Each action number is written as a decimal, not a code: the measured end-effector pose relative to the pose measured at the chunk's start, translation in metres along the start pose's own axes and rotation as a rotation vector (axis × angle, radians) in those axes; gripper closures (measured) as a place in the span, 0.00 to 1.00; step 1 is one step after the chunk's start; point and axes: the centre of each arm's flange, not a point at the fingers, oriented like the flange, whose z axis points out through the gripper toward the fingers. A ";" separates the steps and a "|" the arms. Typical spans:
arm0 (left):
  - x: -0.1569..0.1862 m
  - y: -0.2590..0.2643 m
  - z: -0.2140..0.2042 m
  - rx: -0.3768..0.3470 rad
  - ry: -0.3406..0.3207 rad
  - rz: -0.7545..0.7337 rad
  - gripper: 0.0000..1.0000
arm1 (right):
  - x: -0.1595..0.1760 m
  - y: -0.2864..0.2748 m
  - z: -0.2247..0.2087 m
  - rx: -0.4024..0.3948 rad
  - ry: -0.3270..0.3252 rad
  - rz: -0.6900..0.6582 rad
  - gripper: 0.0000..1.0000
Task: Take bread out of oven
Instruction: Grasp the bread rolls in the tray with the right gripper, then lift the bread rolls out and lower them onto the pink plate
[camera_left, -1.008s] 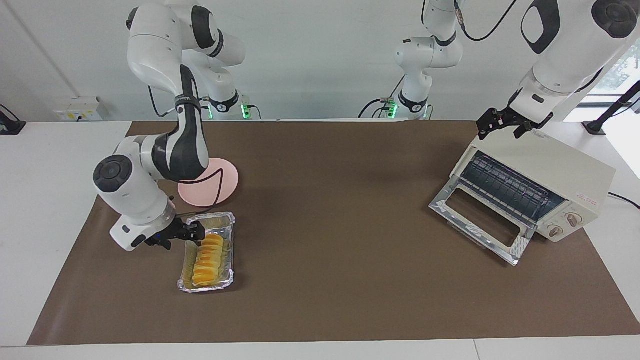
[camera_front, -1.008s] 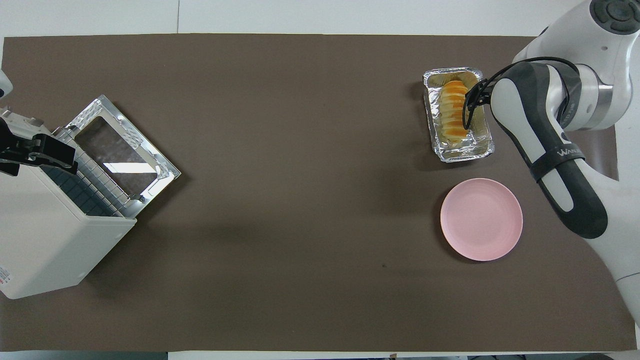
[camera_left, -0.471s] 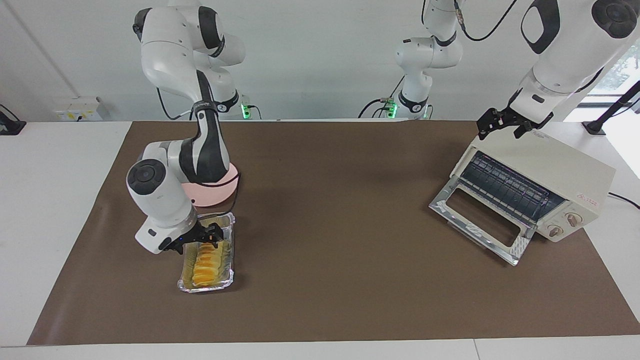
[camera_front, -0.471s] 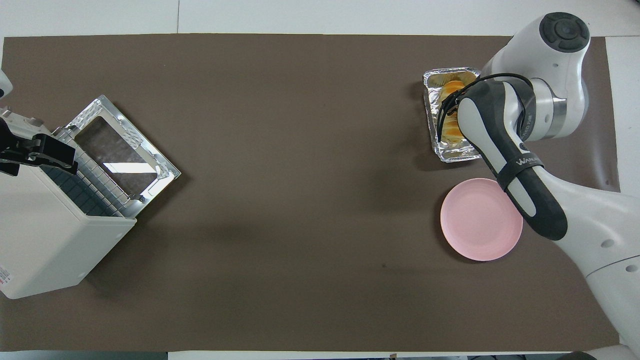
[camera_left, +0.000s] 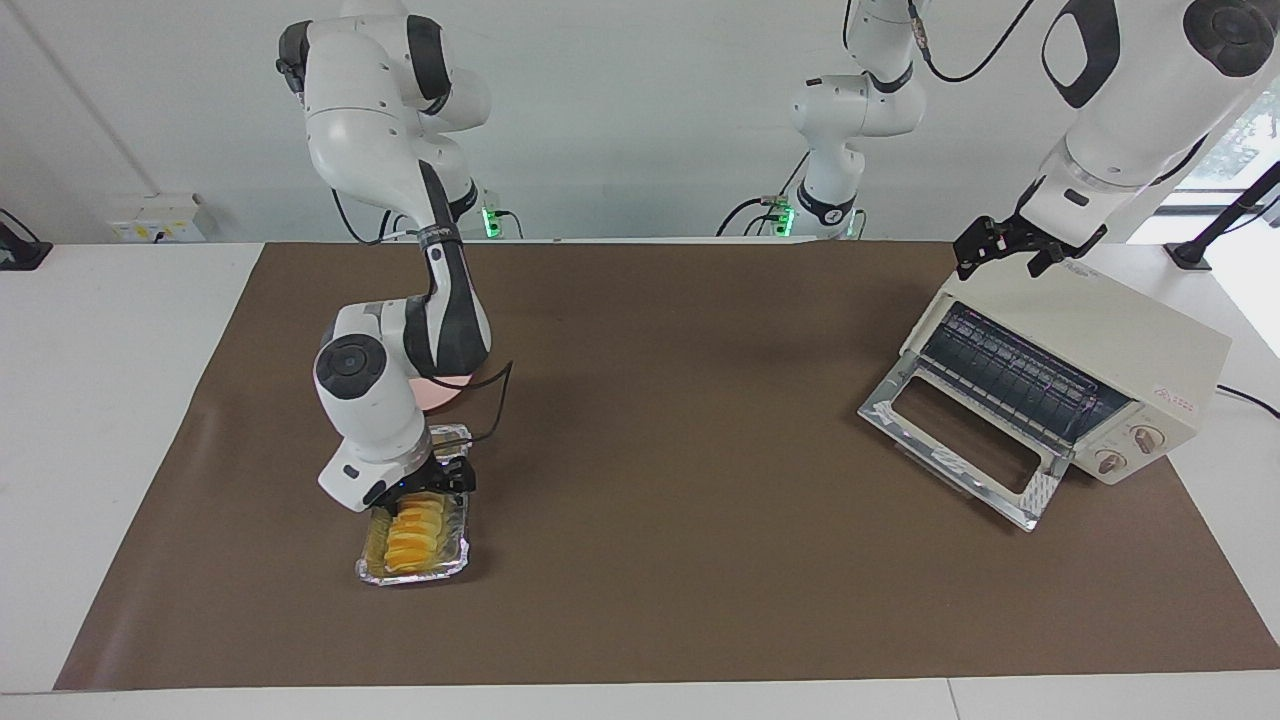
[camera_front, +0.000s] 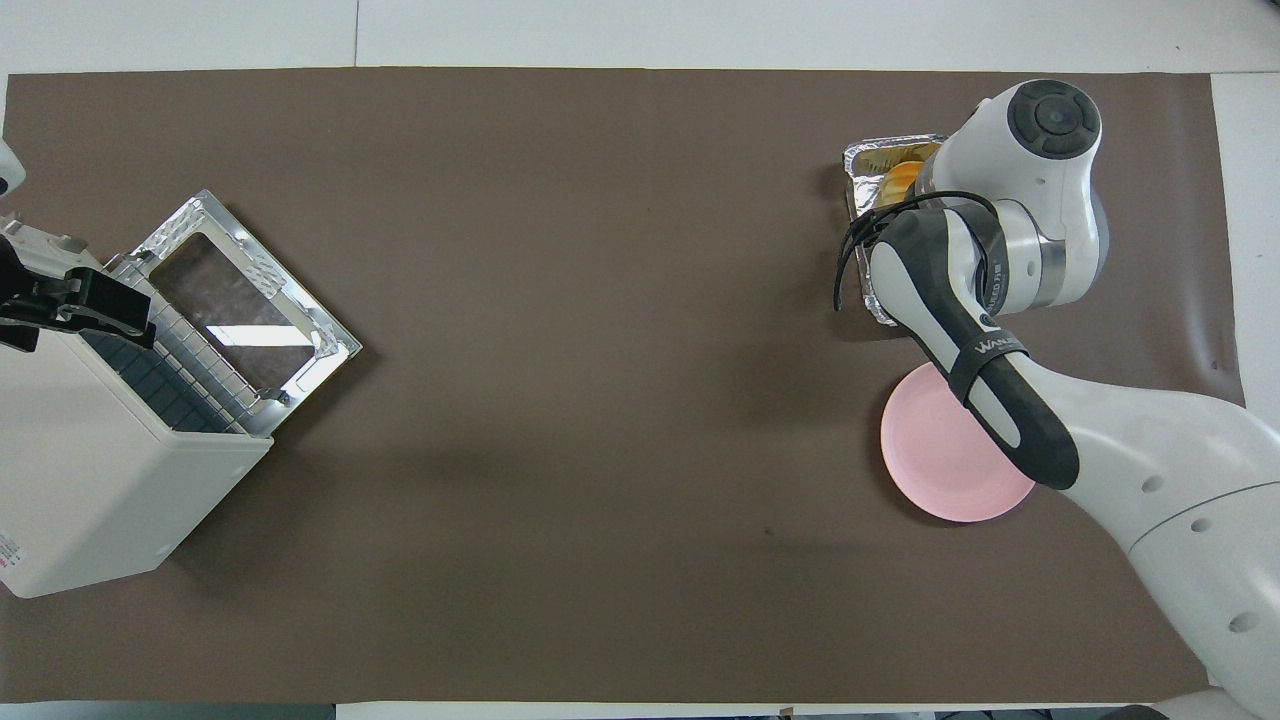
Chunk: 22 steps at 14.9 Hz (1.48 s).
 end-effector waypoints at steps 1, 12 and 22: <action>0.000 0.000 0.000 0.000 0.000 0.000 0.00 | -0.001 0.001 0.001 -0.002 0.001 0.001 0.18; 0.000 0.000 0.000 0.000 0.000 0.000 0.00 | -0.002 0.011 -0.017 -0.005 -0.049 0.013 0.87; 0.000 0.000 0.000 0.000 0.000 0.000 0.00 | -0.047 0.023 -0.134 0.012 -0.093 0.043 0.87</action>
